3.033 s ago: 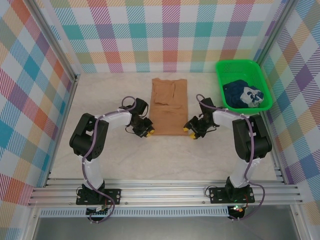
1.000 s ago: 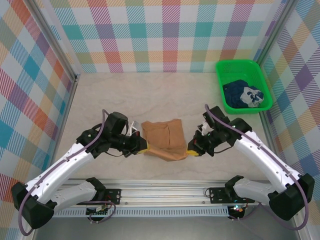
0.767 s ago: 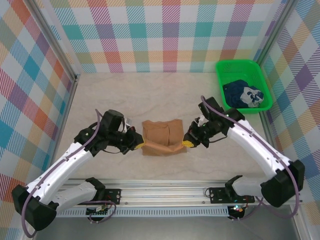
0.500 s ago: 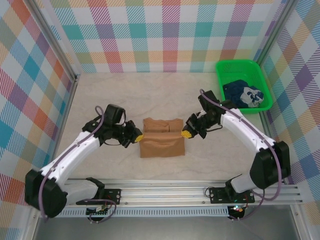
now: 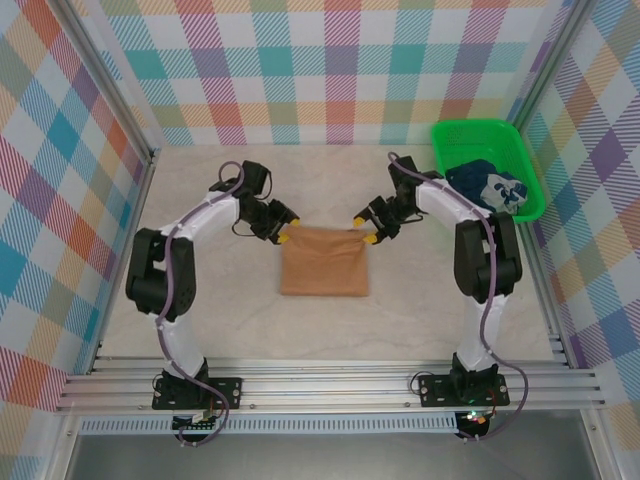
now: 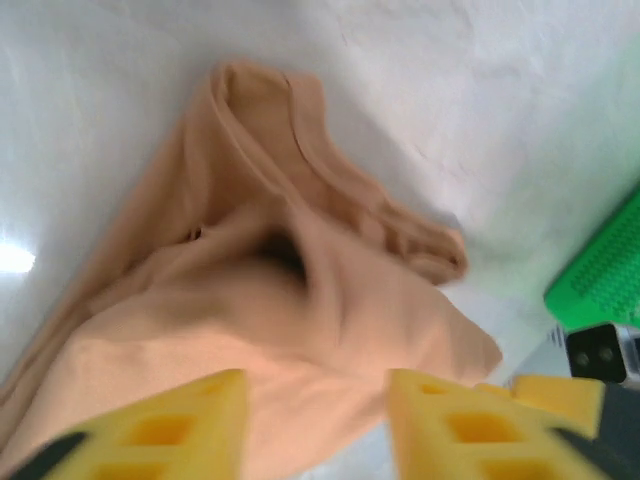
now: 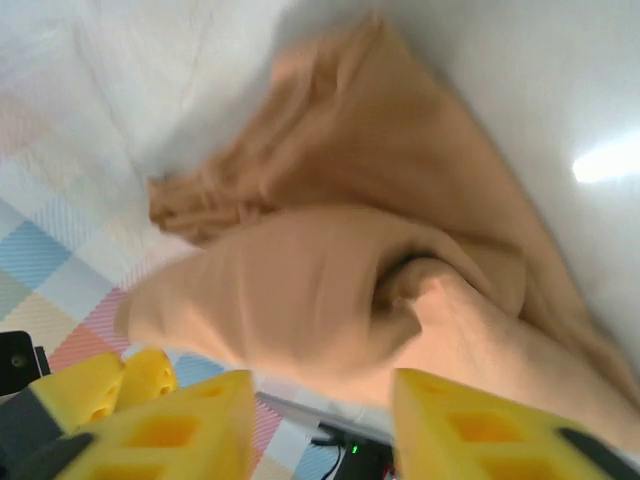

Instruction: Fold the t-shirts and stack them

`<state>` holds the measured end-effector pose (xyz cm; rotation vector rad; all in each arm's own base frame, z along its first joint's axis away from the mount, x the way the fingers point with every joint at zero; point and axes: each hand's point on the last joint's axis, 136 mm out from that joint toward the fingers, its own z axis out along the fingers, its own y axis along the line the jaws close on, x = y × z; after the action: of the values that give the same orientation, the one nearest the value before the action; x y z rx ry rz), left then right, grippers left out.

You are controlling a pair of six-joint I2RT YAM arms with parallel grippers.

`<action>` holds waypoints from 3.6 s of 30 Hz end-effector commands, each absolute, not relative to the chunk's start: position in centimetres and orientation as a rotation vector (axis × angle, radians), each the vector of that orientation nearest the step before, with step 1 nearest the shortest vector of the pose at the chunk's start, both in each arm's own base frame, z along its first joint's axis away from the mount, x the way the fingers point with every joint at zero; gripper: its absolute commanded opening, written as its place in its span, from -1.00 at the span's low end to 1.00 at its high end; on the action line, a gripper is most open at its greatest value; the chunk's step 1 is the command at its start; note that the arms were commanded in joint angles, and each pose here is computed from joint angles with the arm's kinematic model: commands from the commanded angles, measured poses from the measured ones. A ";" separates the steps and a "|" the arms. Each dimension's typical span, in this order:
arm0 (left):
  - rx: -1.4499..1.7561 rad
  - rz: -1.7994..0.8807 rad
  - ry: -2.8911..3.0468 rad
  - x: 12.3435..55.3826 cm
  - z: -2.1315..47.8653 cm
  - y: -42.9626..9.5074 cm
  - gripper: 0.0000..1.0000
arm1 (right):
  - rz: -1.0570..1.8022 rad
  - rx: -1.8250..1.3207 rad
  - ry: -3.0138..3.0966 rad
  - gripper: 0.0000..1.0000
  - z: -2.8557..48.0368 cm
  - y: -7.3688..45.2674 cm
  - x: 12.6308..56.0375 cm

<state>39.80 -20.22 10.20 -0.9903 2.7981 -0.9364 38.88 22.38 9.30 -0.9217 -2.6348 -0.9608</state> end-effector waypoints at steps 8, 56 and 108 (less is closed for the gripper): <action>-0.839 -0.889 2.697 36.9 12.9 -17.6 0.00 | -0.890 -0.744 -2.995 -0.04 12.7 20.8 37.6; -1.227 -0.231 2.693 46.0 3.0 1.1 -0.27 | -1.311 -0.435 -2.623 -0.18 2.3 45.9 45.7; -2.063 -0.554 1.760 53.2 0.4 9.6 -0.46 | -1.381 -0.675 -2.919 -0.08 17.9 22.5 29.8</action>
<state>54.64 8.49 3.55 -1.9764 1.7109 -0.6553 30.55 23.76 18.01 -0.6215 -2.9052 -1.4123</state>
